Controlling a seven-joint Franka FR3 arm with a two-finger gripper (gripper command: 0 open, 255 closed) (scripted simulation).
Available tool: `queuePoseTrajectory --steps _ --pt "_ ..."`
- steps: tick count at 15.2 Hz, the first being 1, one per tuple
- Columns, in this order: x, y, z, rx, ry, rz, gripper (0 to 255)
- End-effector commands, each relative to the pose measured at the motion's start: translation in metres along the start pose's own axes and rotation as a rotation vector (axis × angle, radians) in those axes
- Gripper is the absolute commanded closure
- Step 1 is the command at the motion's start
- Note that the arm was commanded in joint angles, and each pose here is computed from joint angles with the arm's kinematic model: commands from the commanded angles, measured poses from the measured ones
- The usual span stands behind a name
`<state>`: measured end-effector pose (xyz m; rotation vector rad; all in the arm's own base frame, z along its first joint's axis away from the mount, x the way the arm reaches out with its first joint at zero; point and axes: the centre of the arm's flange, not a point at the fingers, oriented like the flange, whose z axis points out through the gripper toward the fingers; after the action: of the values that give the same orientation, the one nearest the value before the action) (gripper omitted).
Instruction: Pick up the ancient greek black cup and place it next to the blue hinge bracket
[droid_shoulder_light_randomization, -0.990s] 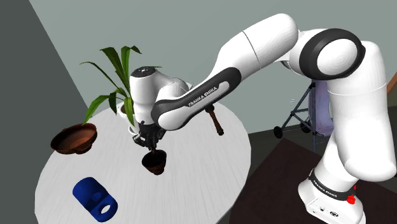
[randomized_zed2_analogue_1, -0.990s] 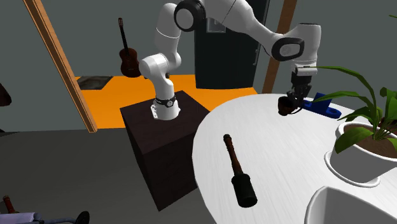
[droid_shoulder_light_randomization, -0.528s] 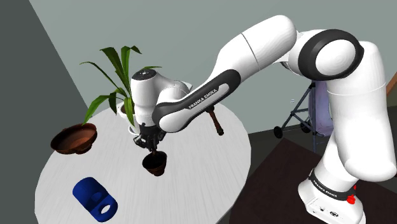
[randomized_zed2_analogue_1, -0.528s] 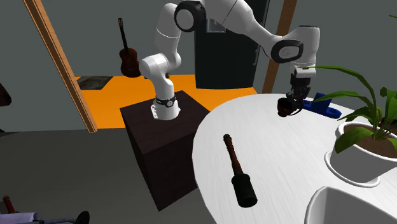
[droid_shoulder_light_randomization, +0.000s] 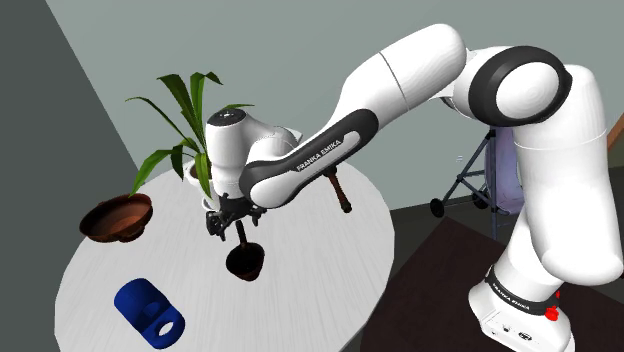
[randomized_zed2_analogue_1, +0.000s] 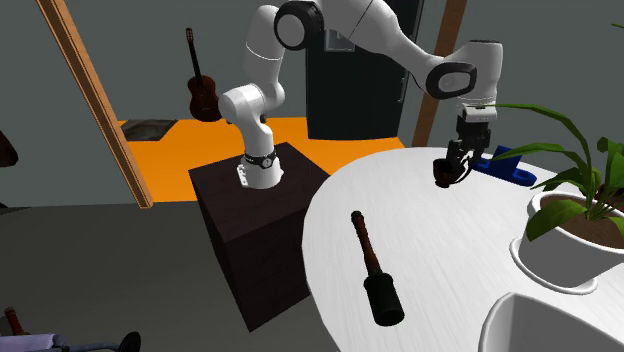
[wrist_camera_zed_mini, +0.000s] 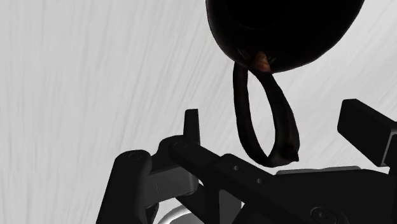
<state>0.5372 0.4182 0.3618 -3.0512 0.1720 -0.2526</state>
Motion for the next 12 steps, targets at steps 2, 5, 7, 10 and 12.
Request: queuePoseTrajectory --steps 2,5,7,10,12 --pt "0.000 0.000 -0.026 0.000 0.000 0.000 0" --pt "0.000 0.000 -0.050 0.000 0.000 0.000 0" --pt "0.000 0.000 -0.050 0.000 0.000 0.000 0" --pt "0.000 0.000 -0.050 0.000 0.000 0.000 0" --pt "0.000 0.000 -0.050 0.000 0.000 0.000 0"
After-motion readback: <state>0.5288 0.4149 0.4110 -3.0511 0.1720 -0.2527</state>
